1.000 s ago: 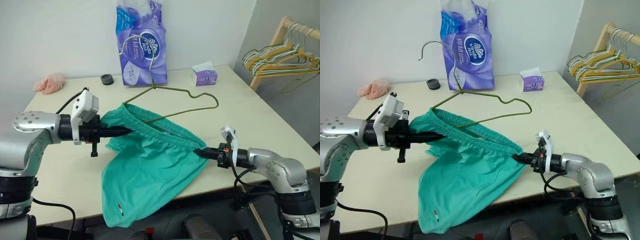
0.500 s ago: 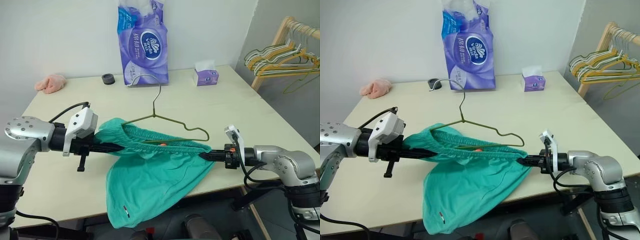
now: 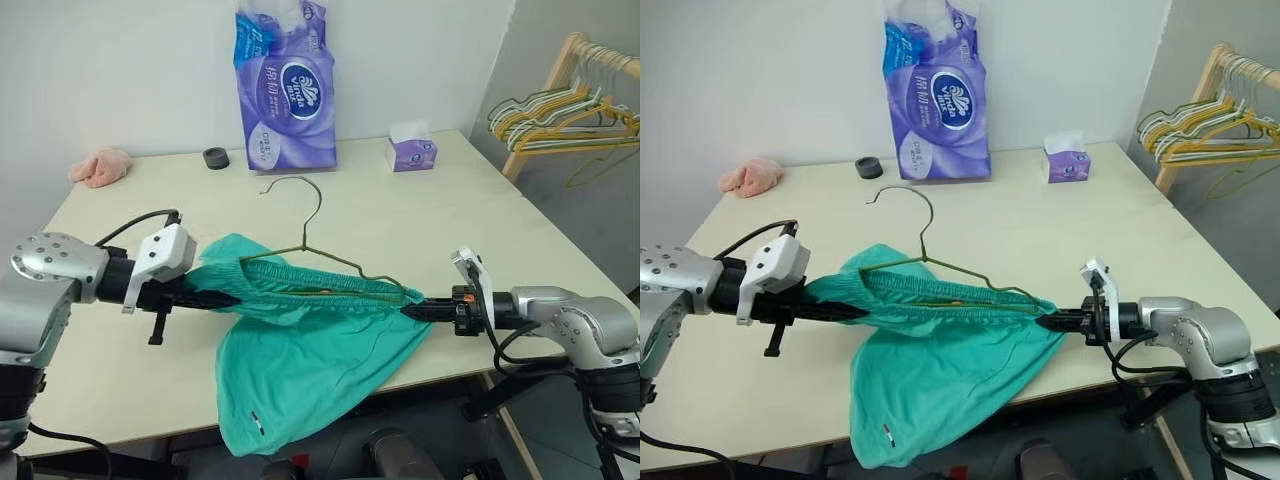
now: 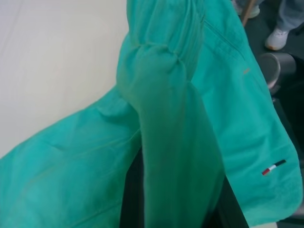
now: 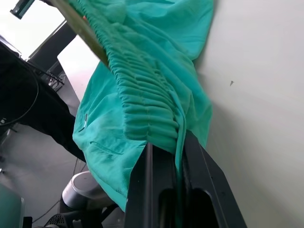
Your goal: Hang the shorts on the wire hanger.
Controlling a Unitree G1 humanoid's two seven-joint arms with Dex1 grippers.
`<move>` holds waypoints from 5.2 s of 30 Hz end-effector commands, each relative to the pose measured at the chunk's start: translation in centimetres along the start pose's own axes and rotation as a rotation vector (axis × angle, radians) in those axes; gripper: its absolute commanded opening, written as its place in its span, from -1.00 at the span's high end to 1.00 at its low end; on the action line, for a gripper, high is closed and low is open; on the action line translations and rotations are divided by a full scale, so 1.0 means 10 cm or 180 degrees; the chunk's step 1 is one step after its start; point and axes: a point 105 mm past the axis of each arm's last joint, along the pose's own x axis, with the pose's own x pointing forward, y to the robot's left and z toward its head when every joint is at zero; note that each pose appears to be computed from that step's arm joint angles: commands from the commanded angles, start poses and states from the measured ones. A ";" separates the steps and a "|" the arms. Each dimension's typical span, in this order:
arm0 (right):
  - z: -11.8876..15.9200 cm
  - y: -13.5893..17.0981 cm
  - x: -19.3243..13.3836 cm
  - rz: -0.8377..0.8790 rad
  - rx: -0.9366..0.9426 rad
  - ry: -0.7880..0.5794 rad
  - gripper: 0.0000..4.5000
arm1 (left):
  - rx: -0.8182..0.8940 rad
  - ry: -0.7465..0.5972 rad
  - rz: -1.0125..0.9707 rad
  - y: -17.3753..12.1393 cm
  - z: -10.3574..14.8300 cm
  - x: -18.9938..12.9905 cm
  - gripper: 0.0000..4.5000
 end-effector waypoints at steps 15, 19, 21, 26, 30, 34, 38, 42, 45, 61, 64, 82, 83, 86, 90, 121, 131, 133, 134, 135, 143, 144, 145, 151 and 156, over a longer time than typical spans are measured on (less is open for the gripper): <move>0.03 -0.04 -0.11 -0.0064 -0.0127 0.0035 0.98 | -0.0197 -0.0174 -0.0052 -0.08 0.08 -0.05 1.00; 0.01 -0.06 -0.12 -0.0068 -0.0032 0.0028 0.98 | -0.0212 -0.0307 0.0003 -0.04 0.15 -0.07 1.00; 0.00 -0.08 -0.12 -0.0074 0.0042 0.0013 0.98 | -0.0214 -0.0357 0.0004 -0.04 0.18 -0.07 1.00; -0.04 -0.12 -0.14 -0.0096 0.0155 0.0010 0.98 | -0.0205 -0.0338 -0.0081 -0.09 0.19 -0.04 1.00; -0.02 -0.12 -0.14 -0.0092 0.0137 0.0009 0.98 | -0.0159 -0.0198 -0.0050 -0.09 0.13 -0.05 1.00; 0.00 -0.07 -0.13 -0.0046 0.0074 0.0019 0.98 | -0.0141 -0.0091 0.0025 -0.05 0.06 -0.08 1.00; 0.02 -0.04 -0.12 -0.0017 0.0020 0.0023 0.98 | -0.0112 0.0027 0.0028 -0.04 -0.02 -0.08 1.00; 0.04 0.02 -0.12 0.0015 -0.0056 0.0038 0.98 | -0.0077 0.0111 0.0069 -0.03 -0.06 -0.09 1.00; 0.10 0.04 -0.15 -0.0007 -0.0180 0.0057 0.98 | -0.0017 0.0259 0.0164 0.02 -0.15 -0.10 1.00; 0.50 0.13 0.24 -0.0081 -0.1355 0.0456 0.98 | 0.0274 0.0418 0.0355 0.14 -0.23 0.22 1.00; 0.62 0.12 0.31 -0.0034 -0.1545 0.0527 0.98 | 0.0287 0.0387 0.0290 0.11 -0.23 0.29 1.00; 0.63 0.22 0.30 -0.0074 -0.1842 0.0494 -0.21 | 0.0239 0.0252 0.0257 0.00 -0.27 0.54 1.00; 0.60 0.23 0.28 -0.0110 -0.1817 0.0489 -0.36 | 0.0235 0.0251 0.0258 0.00 -0.27 0.54 1.00; 0.50 0.19 0.22 -0.0376 -0.1792 0.0483 -0.82 | 0.0228 0.0244 0.0257 0.00 -0.28 0.56 1.00; 0.46 0.18 0.22 -0.0558 -0.1775 0.0454 -0.97 | 0.0232 0.0233 0.0250 0.01 -0.27 0.57 1.00; 0.29 -0.07 0.86 -0.0228 -0.2258 0.0947 -0.27 | 0.0250 0.0181 0.0114 -0.03 -0.21 0.58 1.00; 0.34 -0.01 0.84 -0.0024 -0.2433 0.1032 0.96 | 0.0259 0.0182 0.0141 -0.03 -0.22 0.58 1.00; 0.35 0.00 0.84 -0.0013 -0.2446 0.1020 0.99 | 0.0124 0.0066 0.0214 0.01 -0.19 0.59 0.88; 0.36 0.01 0.83 -0.0010 -0.2451 0.1017 1.00 | 0.0081 0.0016 0.0267 0.04 -0.18 0.60 0.75; 0.36 0.01 0.82 -0.0008 -0.2454 0.1012 1.00 | 0.0051 -0.0022 0.0315 0.08 -0.17 0.59 0.69; 0.40 0.03 0.64 -0.0042 -0.2455 0.0995 1.00 | -0.0449 -0.0433 0.0799 0.35 -0.15 0.25 -0.35; 0.40 0.03 0.62 -0.0049 -0.2454 0.0998 1.00 | -0.0490 -0.0471 0.0857 0.38 -0.14 0.20 -0.48; 0.40 0.03 0.59 -0.0058 -0.2439 0.1000 1.00 | -0.0530 -0.0488 0.0910 0.40 -0.16 0.14 -0.61; 0.38 0.04 0.49 -0.0072 -0.2416 0.1034 1.00 | -0.0590 -0.0426 0.0932 0.42 -0.25 0.04 -0.99; 0.35 0.06 0.47 -0.0057 -0.2403 0.1069 1.00 | -0.0423 -0.0419 0.0946 0.47 -0.23 0.16 -0.99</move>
